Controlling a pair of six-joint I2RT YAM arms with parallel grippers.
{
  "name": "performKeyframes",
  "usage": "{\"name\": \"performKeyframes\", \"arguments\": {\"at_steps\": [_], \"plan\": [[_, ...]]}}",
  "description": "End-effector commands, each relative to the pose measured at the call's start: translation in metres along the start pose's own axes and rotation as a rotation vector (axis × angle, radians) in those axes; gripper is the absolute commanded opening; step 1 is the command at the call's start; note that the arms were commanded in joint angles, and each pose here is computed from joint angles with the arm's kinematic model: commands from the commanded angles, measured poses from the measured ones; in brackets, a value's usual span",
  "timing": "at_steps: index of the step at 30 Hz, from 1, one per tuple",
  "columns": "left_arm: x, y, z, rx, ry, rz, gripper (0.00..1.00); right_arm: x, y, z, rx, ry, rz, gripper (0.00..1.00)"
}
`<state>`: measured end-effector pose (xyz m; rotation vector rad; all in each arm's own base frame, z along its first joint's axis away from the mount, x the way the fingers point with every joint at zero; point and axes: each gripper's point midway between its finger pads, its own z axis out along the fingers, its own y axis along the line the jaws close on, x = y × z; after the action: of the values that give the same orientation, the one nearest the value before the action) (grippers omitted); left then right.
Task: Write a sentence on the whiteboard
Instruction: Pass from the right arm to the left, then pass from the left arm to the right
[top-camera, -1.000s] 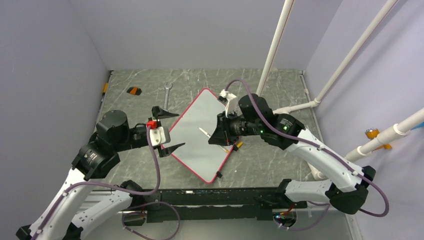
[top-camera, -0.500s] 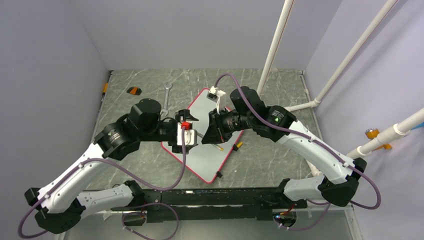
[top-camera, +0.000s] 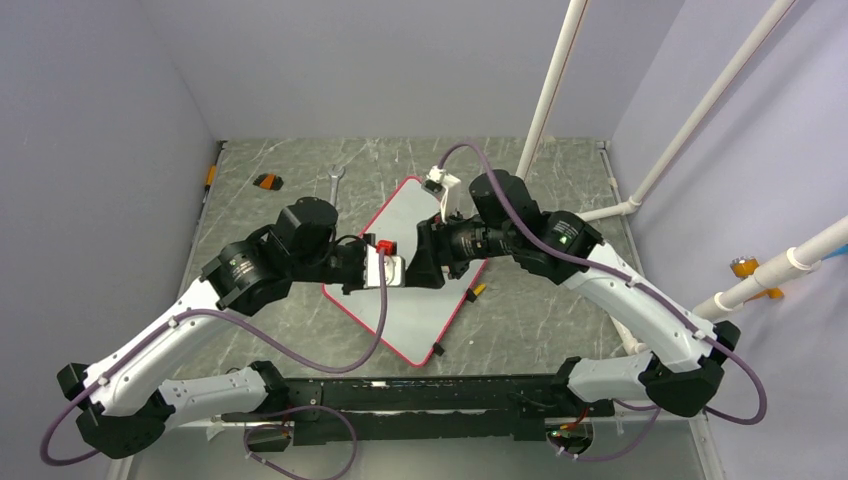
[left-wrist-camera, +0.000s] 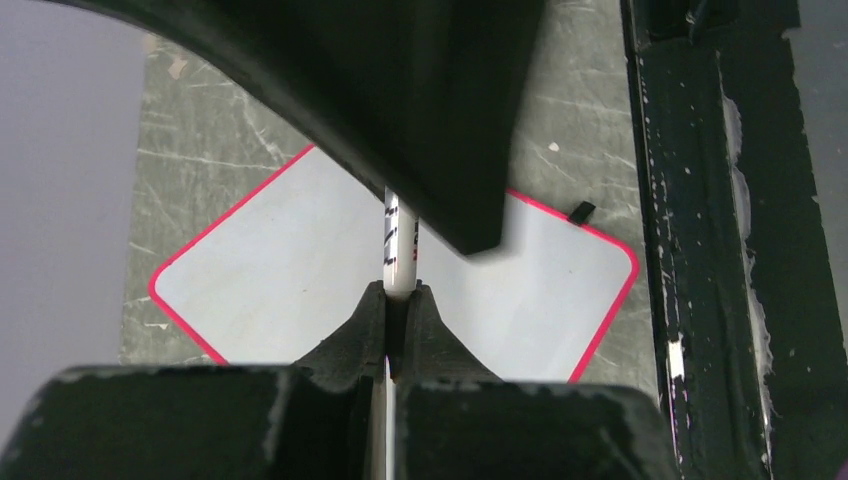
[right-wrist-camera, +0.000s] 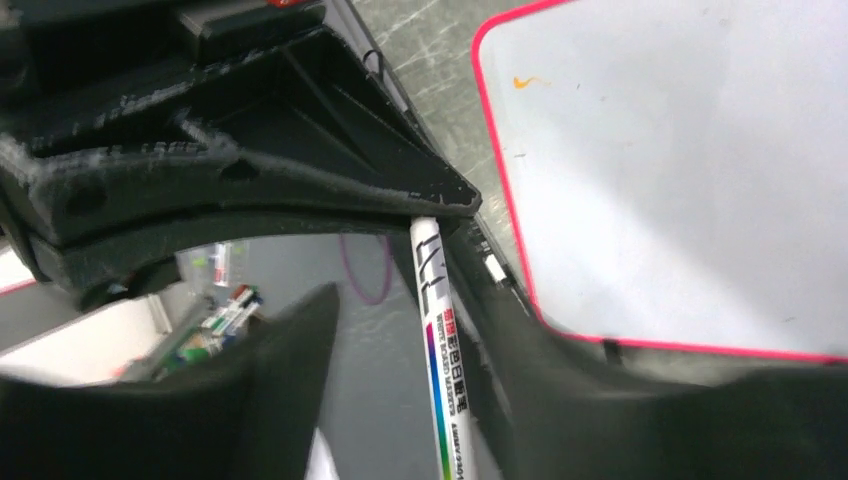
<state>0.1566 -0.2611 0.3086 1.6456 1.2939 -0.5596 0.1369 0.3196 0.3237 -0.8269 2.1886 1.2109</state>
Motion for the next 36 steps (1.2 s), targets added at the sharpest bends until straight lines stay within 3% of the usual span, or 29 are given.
{"name": "performKeyframes", "arguments": {"at_steps": [1,3,9,11,15,19,30,36], "plan": [[-0.030,0.024,-0.005,-0.124,-0.118,-0.034,0.00,-0.032,0.016,-0.023,0.003,-0.175,-0.017,0.80],[-0.035,0.028,-0.008,-0.163,-0.154,-0.060,0.00,-0.040,0.014,-0.031,0.027,-0.233,-0.004,0.87],[-0.050,0.036,-0.012,-0.217,-0.237,-0.122,0.00,-0.060,0.013,-0.050,0.049,-0.377,0.037,0.86],[-0.053,0.039,-0.013,-0.234,-0.256,-0.140,0.00,-0.065,0.015,-0.054,0.042,-0.406,0.039,0.83],[-0.059,0.045,-0.013,-0.264,-0.289,-0.173,0.00,-0.071,0.019,-0.054,0.019,-0.418,0.034,0.64],[-0.063,0.045,-0.011,-0.254,-0.312,-0.176,0.00,-0.072,0.021,-0.051,0.010,-0.409,0.034,0.55],[-0.059,0.039,-0.007,-0.222,-0.289,-0.148,0.00,-0.069,0.019,-0.040,-0.007,-0.383,0.044,0.43],[-0.058,0.036,-0.007,-0.206,-0.278,-0.143,0.00,-0.069,0.018,-0.039,-0.009,-0.386,0.045,0.42]]}}
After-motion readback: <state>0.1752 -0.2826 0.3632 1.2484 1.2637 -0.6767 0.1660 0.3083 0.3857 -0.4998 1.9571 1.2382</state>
